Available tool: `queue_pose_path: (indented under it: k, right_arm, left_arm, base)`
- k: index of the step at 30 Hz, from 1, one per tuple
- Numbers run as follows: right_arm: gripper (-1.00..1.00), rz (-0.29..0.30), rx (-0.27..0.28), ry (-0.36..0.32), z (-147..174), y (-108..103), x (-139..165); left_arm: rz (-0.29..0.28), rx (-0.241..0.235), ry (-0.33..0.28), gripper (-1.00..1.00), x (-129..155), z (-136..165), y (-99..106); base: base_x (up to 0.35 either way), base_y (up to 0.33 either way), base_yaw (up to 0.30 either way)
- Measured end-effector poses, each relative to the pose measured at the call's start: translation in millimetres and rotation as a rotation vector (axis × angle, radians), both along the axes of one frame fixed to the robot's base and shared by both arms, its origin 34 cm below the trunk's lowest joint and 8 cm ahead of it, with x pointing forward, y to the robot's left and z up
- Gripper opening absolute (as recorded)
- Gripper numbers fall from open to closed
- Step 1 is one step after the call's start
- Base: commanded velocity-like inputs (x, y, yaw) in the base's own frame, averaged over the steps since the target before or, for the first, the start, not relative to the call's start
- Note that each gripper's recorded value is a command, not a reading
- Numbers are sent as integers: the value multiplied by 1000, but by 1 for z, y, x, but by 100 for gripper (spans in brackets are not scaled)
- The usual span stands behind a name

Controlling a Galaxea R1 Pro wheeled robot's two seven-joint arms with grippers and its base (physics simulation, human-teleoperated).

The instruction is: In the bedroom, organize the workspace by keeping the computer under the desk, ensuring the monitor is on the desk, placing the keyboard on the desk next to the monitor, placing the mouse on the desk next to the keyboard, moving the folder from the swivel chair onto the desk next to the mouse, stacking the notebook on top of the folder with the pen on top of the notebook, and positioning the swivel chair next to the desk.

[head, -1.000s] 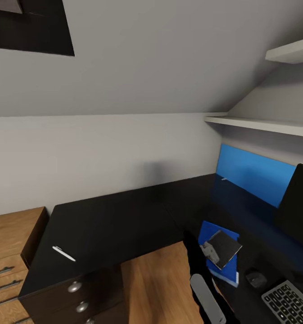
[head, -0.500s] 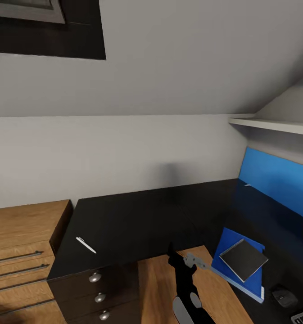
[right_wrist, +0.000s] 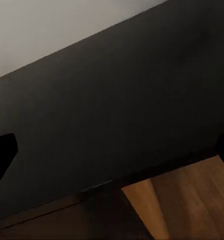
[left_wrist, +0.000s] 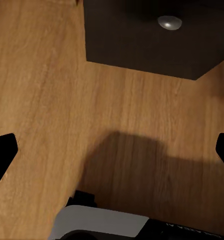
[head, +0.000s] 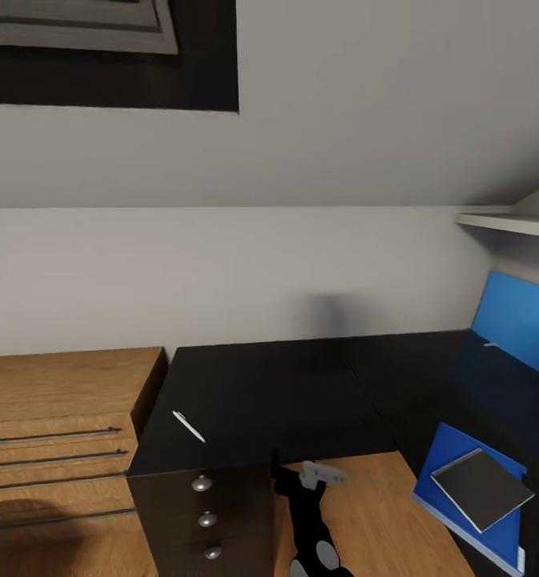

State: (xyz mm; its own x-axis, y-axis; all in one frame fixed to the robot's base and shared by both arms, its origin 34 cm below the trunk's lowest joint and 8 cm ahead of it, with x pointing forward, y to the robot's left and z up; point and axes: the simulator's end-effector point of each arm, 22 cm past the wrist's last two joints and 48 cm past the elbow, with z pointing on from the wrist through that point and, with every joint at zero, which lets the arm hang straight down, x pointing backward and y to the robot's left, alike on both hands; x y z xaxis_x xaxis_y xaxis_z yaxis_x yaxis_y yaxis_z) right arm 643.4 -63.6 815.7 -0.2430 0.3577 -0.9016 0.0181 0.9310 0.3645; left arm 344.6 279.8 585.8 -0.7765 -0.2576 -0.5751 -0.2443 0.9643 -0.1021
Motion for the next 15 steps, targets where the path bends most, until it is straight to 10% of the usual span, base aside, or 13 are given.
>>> queue_pose_path:
  k: [15]
  right_arm:
    - [100,13,-14,9,-5,3,-4]
  left_arm:
    - [1,17,-56,100,5,5,1]
  base:
    - [0,0,279]
